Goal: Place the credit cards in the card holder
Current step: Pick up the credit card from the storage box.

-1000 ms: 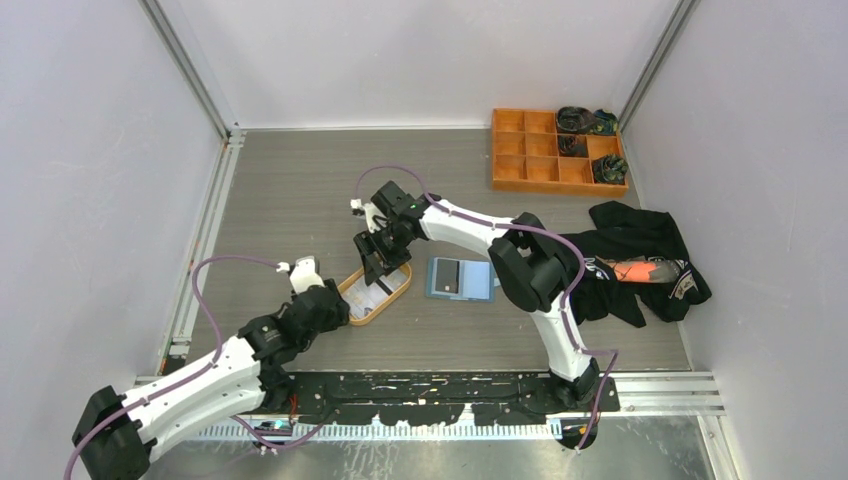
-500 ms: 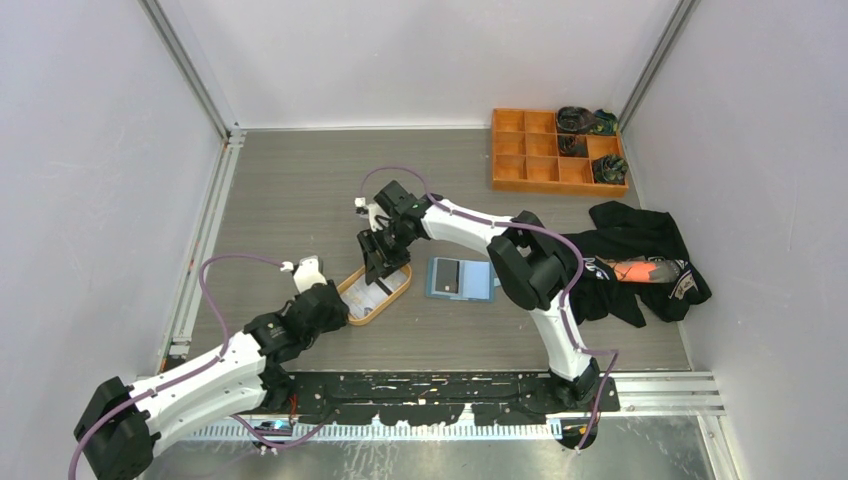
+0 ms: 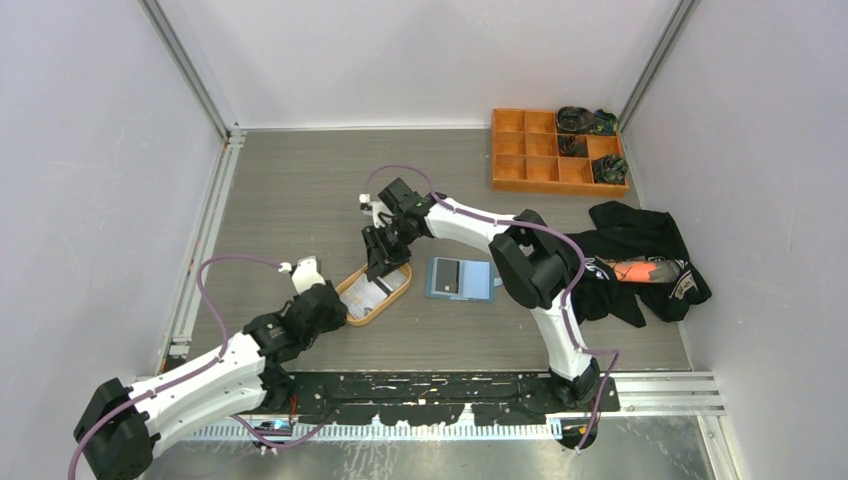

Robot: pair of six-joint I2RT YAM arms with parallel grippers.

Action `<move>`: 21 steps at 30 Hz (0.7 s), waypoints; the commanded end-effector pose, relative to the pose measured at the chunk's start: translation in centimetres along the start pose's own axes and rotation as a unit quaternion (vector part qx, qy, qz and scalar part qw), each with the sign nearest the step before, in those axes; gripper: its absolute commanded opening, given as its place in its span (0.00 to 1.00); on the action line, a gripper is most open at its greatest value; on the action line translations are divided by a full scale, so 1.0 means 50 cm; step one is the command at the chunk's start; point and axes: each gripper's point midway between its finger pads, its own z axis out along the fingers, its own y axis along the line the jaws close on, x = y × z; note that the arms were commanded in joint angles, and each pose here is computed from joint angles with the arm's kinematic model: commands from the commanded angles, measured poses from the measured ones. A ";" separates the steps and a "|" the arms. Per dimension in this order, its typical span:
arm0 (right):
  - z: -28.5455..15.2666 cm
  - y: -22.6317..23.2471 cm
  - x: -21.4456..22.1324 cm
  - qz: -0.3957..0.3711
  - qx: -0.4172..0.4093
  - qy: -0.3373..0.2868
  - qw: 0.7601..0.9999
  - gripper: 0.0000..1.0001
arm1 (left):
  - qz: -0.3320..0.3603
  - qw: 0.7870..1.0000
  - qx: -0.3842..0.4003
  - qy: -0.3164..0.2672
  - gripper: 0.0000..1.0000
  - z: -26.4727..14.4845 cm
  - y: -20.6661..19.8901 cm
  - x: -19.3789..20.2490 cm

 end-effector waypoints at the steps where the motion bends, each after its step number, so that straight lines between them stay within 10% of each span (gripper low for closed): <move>1: -0.036 0.141 -0.001 -0.034 -0.098 -0.005 0.995 0.43 | -0.043 0.997 0.063 -0.030 0.26 -0.007 -0.066 -0.039; 21: -0.029 0.067 0.003 -0.061 0.006 -0.009 0.998 0.39 | -0.046 0.996 0.066 -0.036 0.26 -0.014 -0.063 -0.044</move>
